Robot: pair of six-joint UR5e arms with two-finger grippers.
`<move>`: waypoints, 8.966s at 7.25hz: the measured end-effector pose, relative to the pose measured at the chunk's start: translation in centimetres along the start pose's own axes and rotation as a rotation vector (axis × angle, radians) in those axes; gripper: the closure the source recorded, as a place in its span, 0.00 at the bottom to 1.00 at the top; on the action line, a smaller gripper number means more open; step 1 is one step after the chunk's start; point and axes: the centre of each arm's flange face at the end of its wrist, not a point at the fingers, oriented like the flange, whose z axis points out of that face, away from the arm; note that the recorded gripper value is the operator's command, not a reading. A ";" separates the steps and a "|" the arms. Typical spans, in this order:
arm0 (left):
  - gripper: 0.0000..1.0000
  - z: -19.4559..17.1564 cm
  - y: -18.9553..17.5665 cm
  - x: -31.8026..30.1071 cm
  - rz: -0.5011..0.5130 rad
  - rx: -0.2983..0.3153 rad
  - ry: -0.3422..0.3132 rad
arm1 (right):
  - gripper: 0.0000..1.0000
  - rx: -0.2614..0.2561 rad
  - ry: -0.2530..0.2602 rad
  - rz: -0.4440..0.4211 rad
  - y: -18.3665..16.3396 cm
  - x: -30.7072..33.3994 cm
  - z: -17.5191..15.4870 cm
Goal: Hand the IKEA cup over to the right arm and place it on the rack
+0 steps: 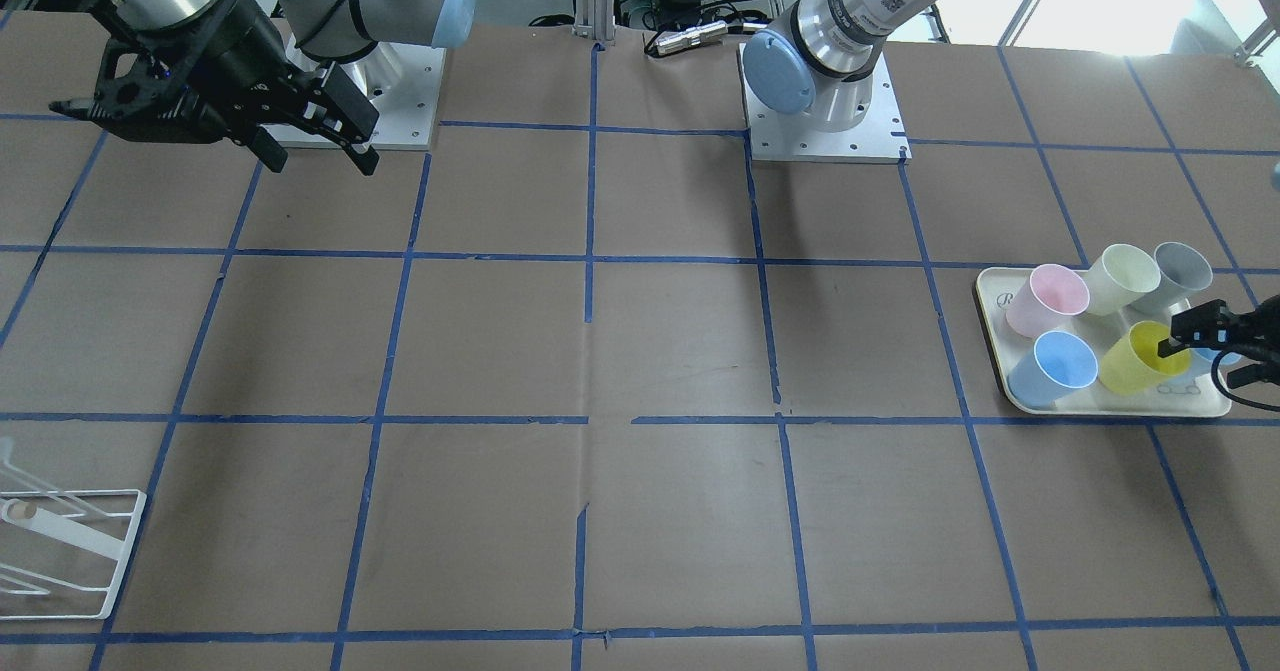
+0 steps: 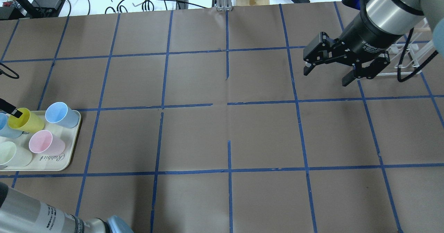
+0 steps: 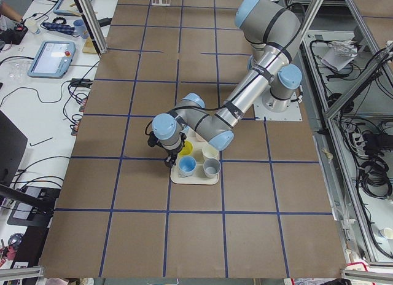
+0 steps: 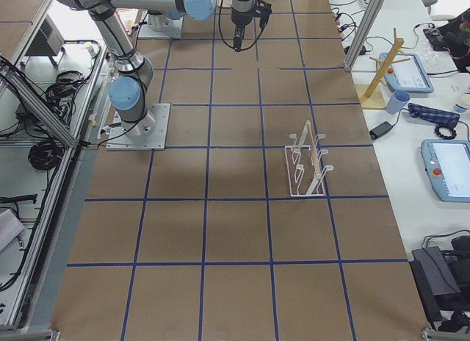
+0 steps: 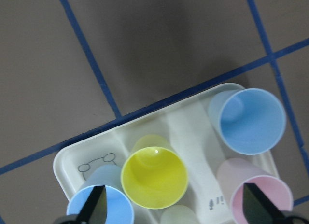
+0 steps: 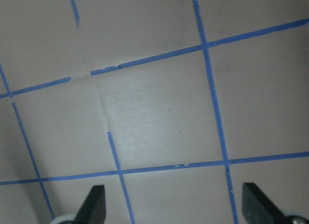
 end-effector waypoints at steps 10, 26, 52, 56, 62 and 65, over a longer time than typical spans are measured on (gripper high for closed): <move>0.43 1.9 0.1 1.7 0.012 0.000 -0.024 | 0.00 0.010 -0.915 -0.056 -2.6 0.7 4.9; 1.00 -8.1 -0.2 5.9 0.025 0.204 0.023 | 0.00 -0.033 -1.236 0.025 2.7 -1.8 8.2; 1.00 -9.7 -11.3 56.7 -0.204 0.555 1.365 | 0.18 -0.298 -1.241 0.272 4.4 -4.6 9.3; 1.00 -9.7 -11.2 56.8 -0.202 0.557 1.364 | 0.27 -0.319 -1.239 0.299 5.0 -4.9 8.2; 0.21 -9.8 -11.2 56.8 -0.201 0.557 1.364 | 0.40 -0.325 -1.238 0.306 5.1 -4.9 8.1; 0.15 -10.1 -11.2 56.8 -0.208 0.554 1.367 | 0.41 -0.324 -1.238 0.305 5.1 -5.0 8.0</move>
